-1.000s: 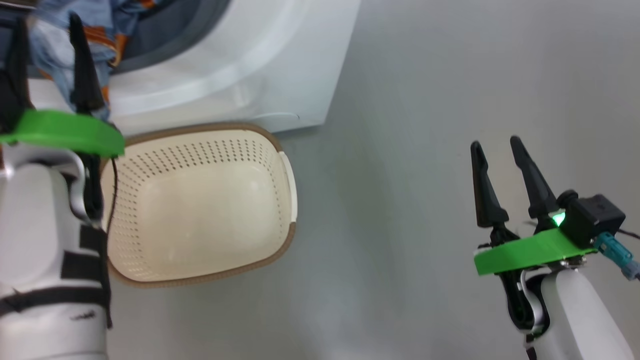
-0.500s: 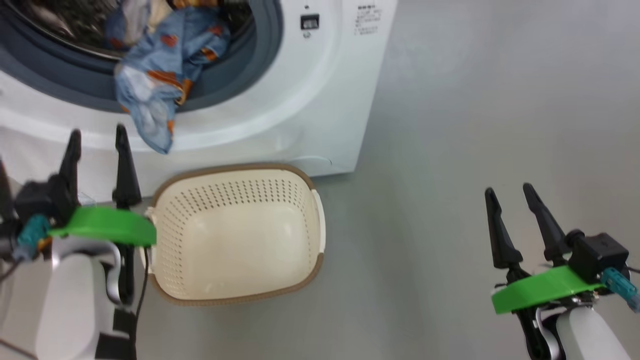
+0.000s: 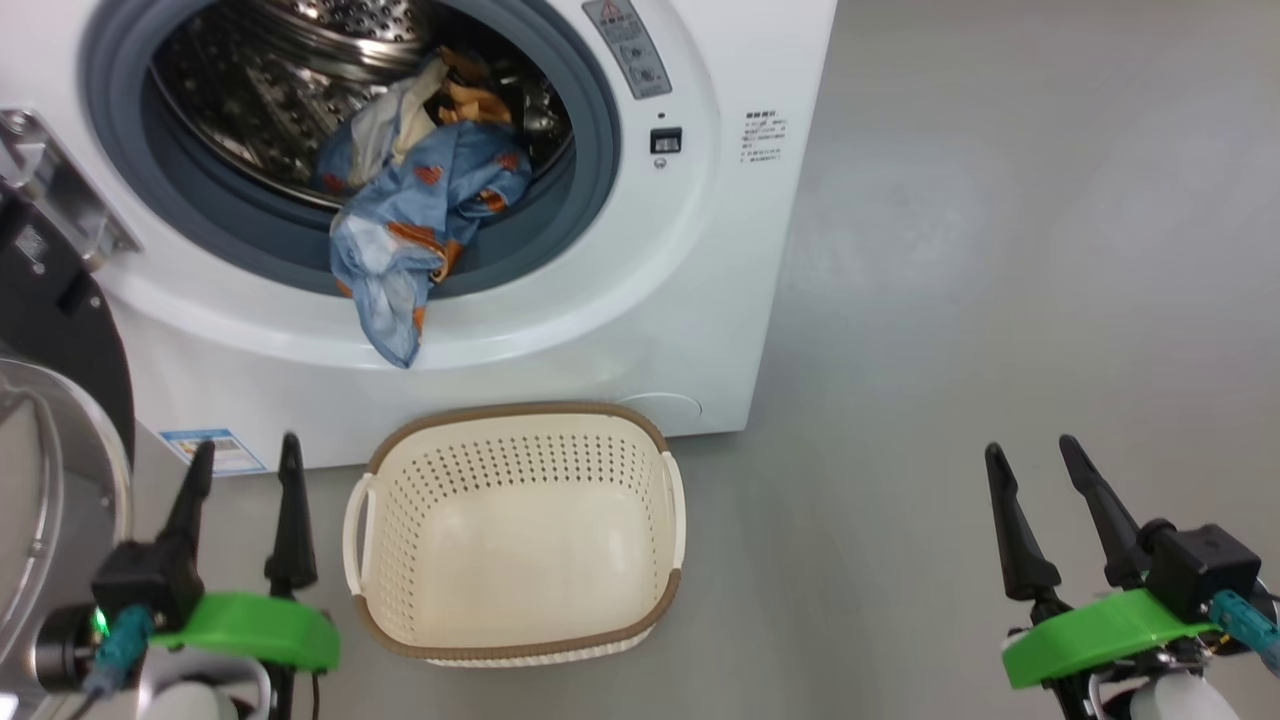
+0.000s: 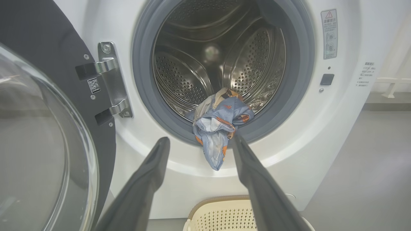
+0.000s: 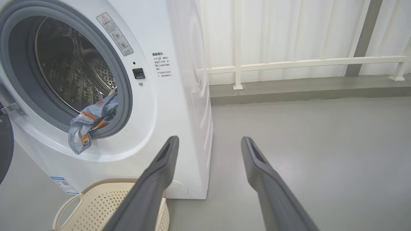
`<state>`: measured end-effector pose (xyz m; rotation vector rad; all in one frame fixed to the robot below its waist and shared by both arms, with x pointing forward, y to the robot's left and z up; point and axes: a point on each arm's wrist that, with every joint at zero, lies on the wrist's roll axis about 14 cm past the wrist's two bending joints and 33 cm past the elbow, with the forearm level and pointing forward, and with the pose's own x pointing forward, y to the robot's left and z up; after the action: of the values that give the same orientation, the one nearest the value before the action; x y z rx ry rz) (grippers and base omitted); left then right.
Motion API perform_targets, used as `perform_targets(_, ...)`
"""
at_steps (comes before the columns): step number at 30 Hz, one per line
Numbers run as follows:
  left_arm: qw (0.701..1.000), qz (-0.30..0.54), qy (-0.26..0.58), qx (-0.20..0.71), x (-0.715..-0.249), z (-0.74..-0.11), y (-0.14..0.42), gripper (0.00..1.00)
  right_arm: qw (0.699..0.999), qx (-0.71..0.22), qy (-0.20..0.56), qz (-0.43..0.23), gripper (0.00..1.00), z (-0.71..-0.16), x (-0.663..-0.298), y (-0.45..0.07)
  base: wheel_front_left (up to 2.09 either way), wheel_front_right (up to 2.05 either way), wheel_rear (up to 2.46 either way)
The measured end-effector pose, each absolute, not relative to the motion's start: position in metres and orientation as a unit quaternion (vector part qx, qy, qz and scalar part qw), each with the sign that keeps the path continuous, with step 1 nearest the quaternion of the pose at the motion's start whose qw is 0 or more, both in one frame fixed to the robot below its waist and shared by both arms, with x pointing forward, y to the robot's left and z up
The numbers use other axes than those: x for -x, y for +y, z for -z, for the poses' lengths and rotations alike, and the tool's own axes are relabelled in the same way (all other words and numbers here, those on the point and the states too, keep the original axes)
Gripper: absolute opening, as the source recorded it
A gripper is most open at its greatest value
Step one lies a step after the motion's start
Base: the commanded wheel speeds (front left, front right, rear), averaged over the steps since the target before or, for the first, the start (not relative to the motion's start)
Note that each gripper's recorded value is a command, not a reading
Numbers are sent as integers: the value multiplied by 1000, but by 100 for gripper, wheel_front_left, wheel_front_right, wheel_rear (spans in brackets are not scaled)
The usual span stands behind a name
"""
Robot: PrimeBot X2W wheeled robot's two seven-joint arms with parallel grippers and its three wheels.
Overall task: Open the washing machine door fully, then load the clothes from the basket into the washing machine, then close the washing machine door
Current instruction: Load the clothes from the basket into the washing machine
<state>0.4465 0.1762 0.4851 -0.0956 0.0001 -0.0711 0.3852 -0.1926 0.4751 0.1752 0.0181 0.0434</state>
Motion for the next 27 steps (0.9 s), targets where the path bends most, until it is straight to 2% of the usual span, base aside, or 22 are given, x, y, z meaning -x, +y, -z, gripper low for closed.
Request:
perform_targets(13,999,14,-5,39,-405,-484,195,100,996,-84,15,-27,100,-472,-373,-191,0,0,0)
perform_targets(27,999,-4,-13,44,-404,-487,202,100,996,-84,24,-22,100,-466,-374,-194,0,0,0)
